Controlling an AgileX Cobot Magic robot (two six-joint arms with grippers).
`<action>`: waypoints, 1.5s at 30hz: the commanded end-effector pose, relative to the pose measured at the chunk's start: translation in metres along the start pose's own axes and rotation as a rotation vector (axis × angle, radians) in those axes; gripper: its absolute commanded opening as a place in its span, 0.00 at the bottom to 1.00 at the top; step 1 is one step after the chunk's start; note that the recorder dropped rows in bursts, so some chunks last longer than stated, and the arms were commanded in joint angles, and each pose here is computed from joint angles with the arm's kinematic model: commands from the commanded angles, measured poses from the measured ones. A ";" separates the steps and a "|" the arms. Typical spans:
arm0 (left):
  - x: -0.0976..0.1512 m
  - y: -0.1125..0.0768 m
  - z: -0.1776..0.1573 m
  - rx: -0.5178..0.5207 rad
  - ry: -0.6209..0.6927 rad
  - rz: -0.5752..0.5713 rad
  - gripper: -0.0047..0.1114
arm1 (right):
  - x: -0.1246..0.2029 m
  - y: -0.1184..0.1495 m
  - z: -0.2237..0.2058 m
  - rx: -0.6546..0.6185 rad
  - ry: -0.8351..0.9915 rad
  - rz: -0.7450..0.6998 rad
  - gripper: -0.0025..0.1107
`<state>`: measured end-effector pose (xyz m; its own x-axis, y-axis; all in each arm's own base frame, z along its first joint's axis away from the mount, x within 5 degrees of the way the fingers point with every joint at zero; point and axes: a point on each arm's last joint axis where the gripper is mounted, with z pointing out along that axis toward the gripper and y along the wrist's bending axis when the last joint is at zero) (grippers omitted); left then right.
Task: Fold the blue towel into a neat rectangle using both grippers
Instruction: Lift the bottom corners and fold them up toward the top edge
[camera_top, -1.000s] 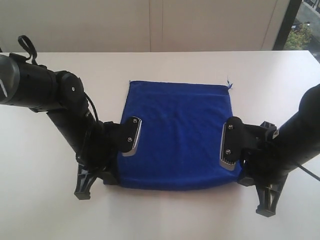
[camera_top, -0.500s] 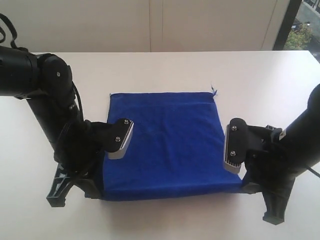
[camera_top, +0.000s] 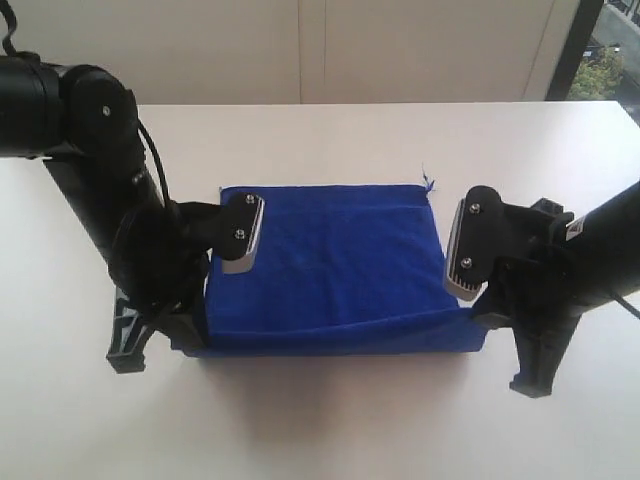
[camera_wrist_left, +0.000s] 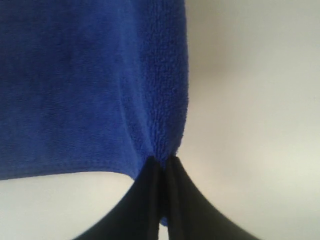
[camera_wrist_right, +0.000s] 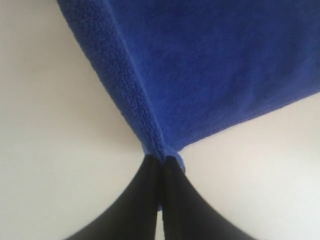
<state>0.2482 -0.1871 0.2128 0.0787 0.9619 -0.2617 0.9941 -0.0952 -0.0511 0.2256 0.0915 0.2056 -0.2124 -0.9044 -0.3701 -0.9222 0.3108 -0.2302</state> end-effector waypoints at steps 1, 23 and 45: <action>-0.004 0.006 -0.013 -0.073 -0.004 -0.023 0.04 | -0.009 -0.014 -0.009 0.108 -0.049 0.008 0.02; -0.007 0.059 -0.037 -0.392 -0.020 -0.070 0.04 | -0.037 -0.065 0.003 0.263 -0.094 0.021 0.02; -0.002 0.100 -0.033 -0.602 -0.063 -0.048 0.04 | -0.050 -0.114 0.027 0.363 -0.124 0.070 0.02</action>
<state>0.3439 -0.1919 0.2389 0.0558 0.9440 -0.3253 0.8704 0.1137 0.4791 0.3430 0.1110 0.2259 -0.2018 -0.8496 -0.4874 -0.7434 0.4568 -0.4885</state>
